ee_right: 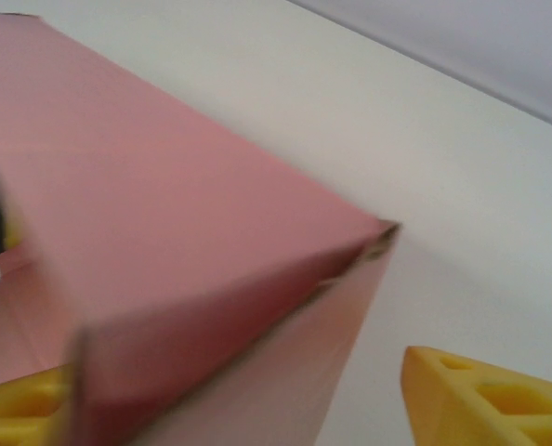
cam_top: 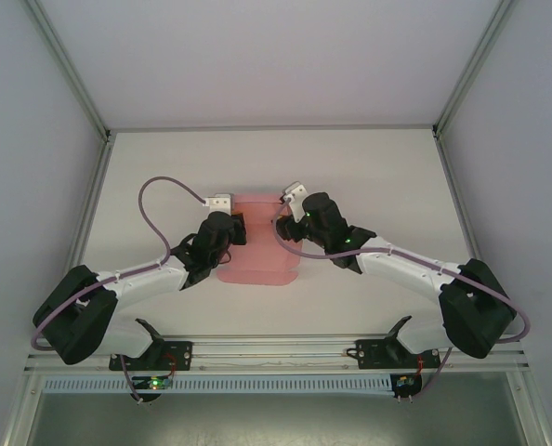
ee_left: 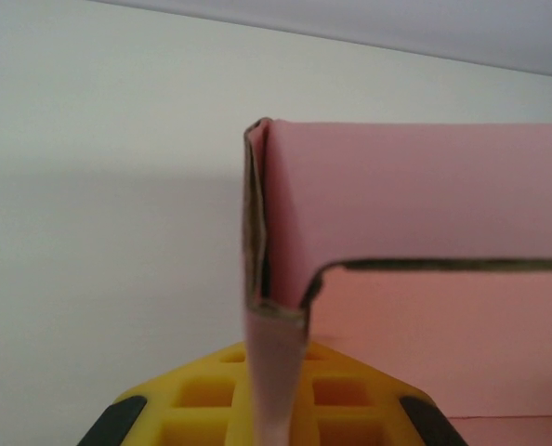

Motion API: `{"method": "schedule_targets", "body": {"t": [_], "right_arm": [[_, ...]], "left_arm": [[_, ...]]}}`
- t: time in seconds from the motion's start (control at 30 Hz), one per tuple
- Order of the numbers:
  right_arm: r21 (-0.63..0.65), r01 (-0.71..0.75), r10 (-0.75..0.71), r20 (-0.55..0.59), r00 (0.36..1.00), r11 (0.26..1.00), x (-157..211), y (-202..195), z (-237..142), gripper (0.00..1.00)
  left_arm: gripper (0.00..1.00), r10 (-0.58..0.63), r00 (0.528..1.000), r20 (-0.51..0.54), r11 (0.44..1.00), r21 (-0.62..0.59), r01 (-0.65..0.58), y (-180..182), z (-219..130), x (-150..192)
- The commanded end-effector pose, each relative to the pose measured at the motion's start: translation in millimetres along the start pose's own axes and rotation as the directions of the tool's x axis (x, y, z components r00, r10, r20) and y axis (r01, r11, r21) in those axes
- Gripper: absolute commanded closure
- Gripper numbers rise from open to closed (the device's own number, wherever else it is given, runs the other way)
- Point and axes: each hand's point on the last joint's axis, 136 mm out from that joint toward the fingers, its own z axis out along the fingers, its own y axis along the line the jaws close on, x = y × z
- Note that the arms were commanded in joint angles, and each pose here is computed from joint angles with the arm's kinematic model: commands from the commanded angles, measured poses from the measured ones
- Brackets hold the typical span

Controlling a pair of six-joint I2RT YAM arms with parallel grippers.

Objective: Assemble paper box

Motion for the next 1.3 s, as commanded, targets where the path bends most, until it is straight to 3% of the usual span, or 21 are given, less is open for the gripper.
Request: {"method": "schedule_targets", "body": {"t": [0.0,0.13,0.3,0.47,0.73,0.87,1.03,1.27], "right_arm": [[-0.097,0.034,-0.031,0.033,0.999,0.995,-9.3,15.1,-16.0,0.28],[-0.177,0.026,-0.012,0.077,0.997,0.984,-14.7,27.3,-27.8,0.25],[-0.256,-0.005,0.026,0.082,0.996,0.967,-13.7,34.3,-36.5,0.33],[-0.322,-0.01,0.046,0.103,0.994,0.947,-14.8,39.1,-42.8,0.3],[-0.2,-0.053,0.089,0.175,0.981,0.978,-18.8,-2.3,-68.2,0.29],[-0.235,-0.06,0.105,0.184,0.977,0.97,-9.1,-7.3,-79.8,0.29],[-0.285,-0.101,0.147,0.142,0.979,0.953,0.8,-7.8,-71.8,0.32],[-0.4,-0.095,0.147,0.102,0.984,0.912,-5.6,7.7,-48.4,0.44]], "left_arm": [[1.0,-0.026,0.999,0.024,0.997,-0.068,0.028,10.1,1.4,-7.6],[1.0,-0.03,0.999,0.018,0.997,-0.068,0.032,10.1,2.6,-6.5],[1.0,-0.035,0.999,0.025,0.998,-0.055,0.036,8.1,1.2,-8.1],[1.0,-0.032,0.999,0.032,0.999,-0.039,0.033,6.5,-1.0,-8.6],[1.0,-0.027,0.999,0.044,1.0,-0.015,0.028,4.2,-3.6,-10.4],[1.0,-0.022,0.999,0.042,1.0,-0.017,0.023,4.7,-2.9,-10.0],[1.0,-0.022,0.999,0.04,1.0,0.013,0.021,-1.1,-2.9,-11.0],[1.0,-0.021,0.999,0.035,0.999,0.025,0.02,-2.7,-4.2,-10.3]]}}
